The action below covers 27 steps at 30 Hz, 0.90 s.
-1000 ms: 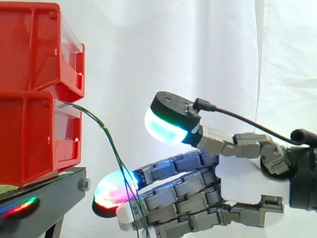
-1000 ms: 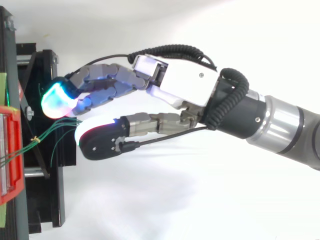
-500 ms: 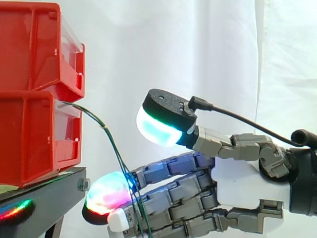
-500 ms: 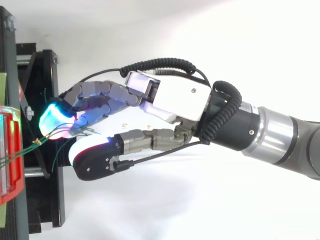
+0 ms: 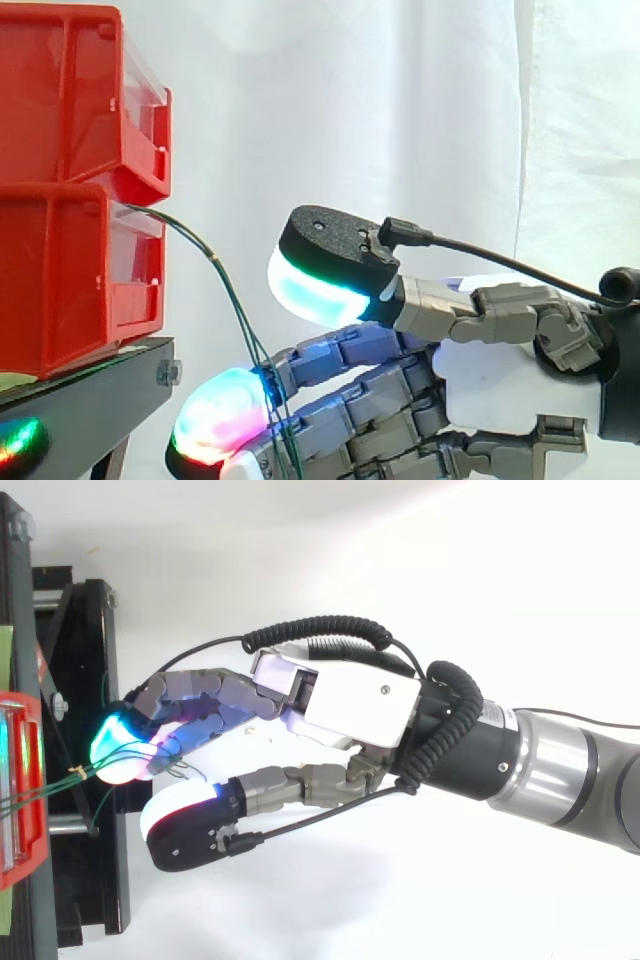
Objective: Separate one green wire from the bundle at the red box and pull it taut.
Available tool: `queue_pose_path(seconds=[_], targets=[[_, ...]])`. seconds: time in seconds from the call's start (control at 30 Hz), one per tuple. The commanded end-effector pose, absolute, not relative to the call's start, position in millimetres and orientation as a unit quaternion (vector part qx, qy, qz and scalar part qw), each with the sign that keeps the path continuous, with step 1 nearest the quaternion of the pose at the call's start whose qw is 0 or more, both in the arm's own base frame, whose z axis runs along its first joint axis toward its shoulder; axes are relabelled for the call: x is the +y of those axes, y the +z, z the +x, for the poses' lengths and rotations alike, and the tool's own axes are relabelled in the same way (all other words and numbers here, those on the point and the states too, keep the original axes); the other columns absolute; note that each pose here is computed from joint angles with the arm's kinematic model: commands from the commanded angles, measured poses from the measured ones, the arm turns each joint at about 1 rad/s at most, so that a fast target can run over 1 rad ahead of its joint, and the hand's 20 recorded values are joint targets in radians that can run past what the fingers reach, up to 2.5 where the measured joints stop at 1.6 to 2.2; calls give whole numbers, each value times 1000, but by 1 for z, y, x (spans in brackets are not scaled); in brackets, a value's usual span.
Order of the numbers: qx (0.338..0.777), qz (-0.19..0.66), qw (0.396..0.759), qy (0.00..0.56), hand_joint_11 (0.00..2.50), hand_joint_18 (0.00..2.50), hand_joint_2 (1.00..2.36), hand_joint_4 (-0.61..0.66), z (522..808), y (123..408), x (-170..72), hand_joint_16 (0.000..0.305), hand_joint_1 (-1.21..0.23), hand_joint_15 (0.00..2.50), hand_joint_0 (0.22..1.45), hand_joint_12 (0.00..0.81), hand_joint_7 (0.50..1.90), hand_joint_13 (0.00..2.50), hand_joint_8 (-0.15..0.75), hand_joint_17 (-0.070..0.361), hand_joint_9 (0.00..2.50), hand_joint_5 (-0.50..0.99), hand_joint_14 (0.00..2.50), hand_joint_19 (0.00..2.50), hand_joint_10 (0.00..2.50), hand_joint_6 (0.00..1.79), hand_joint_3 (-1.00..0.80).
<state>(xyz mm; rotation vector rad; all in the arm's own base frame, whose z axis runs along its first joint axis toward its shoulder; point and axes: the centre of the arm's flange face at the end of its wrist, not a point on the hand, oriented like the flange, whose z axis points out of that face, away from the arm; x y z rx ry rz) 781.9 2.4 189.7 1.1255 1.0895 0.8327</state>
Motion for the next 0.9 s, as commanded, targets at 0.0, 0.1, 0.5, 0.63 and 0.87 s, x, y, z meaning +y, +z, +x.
queue_pose_path(seconds=[0.0,0.1,0.5,0.63,0.87], targets=[[478,492,630,364,202,554,1001,353,781,192,3,44,-531,77,574,297,997,570,289,99,777,-113,3,220,5,503,-484],[485,496,625,358,208,556,1001,352,780,198,-1,44,-530,81,576,297,1008,572,288,99,780,-112,2,226,5,503,-480],[501,506,615,340,208,561,1002,346,770,215,-11,44,-530,84,577,296,994,573,290,99,784,-113,3,236,5,503,-481],[498,506,616,342,209,563,1002,349,771,217,-12,44,-529,81,577,298,993,574,289,99,785,-114,2,233,5,503,-479],[495,499,623,343,216,566,1002,351,777,228,-8,44,-532,91,582,296,1010,576,289,98,794,-112,3,232,7,503,-472]])
